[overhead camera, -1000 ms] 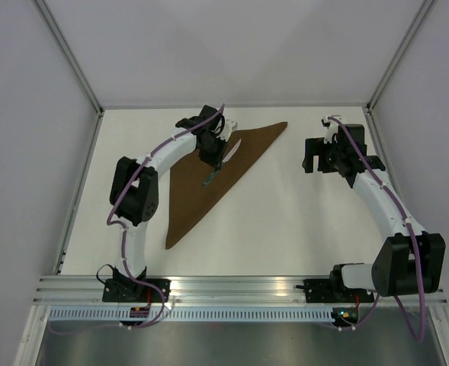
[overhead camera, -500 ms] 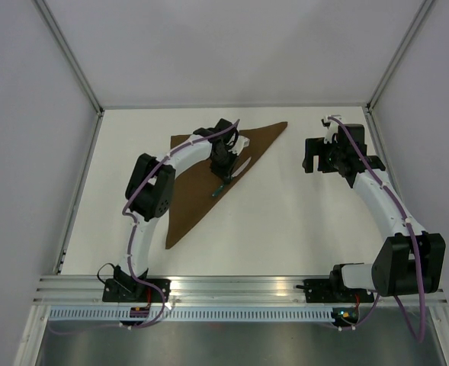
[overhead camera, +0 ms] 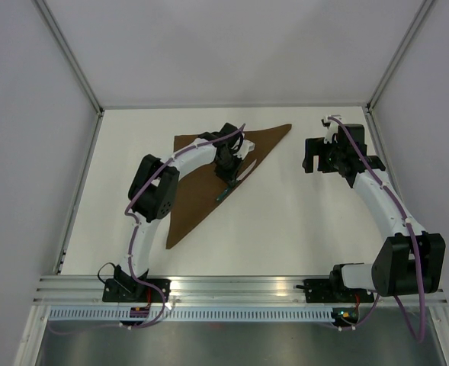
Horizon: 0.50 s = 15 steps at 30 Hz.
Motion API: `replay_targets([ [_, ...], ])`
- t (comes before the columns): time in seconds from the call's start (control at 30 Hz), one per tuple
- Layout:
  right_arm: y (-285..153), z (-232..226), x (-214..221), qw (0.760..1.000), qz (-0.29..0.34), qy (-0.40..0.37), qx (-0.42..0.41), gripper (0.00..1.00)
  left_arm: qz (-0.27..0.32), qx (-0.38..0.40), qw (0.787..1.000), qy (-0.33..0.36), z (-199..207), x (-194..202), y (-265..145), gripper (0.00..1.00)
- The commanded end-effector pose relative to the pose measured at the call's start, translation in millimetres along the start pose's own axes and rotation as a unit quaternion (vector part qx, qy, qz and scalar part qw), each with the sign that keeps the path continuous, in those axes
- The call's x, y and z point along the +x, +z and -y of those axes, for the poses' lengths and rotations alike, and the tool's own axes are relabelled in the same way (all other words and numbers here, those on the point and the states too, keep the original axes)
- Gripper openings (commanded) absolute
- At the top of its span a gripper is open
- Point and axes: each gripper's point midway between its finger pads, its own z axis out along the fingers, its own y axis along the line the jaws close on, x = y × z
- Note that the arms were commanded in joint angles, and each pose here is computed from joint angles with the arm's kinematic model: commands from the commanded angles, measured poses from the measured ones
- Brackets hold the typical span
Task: Fold the napkin, place the utensils inside, and roll it up
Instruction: Place the knife on the napkin.
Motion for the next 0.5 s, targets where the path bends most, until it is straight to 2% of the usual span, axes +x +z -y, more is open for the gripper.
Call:
replay_targets([
  [0.0, -3, 0, 1, 1.0, -0.002, -0.003, 0.003, 0.94, 0.001, 0.02, 1.0, -0.013, 8, 2, 9, 0.02],
  [0.3, -3, 1, 2, 1.0, -0.003, -0.001, 0.005, 0.94, 0.006, 0.017, 1.0, -0.011, 7, 2, 7, 0.03],
  [0.47, -4, -1, 3, 1.0, -0.003, -0.002, 0.001, 0.94, 0.038, 0.015, 0.999, -0.016, 12, -18, -11, 0.14],
])
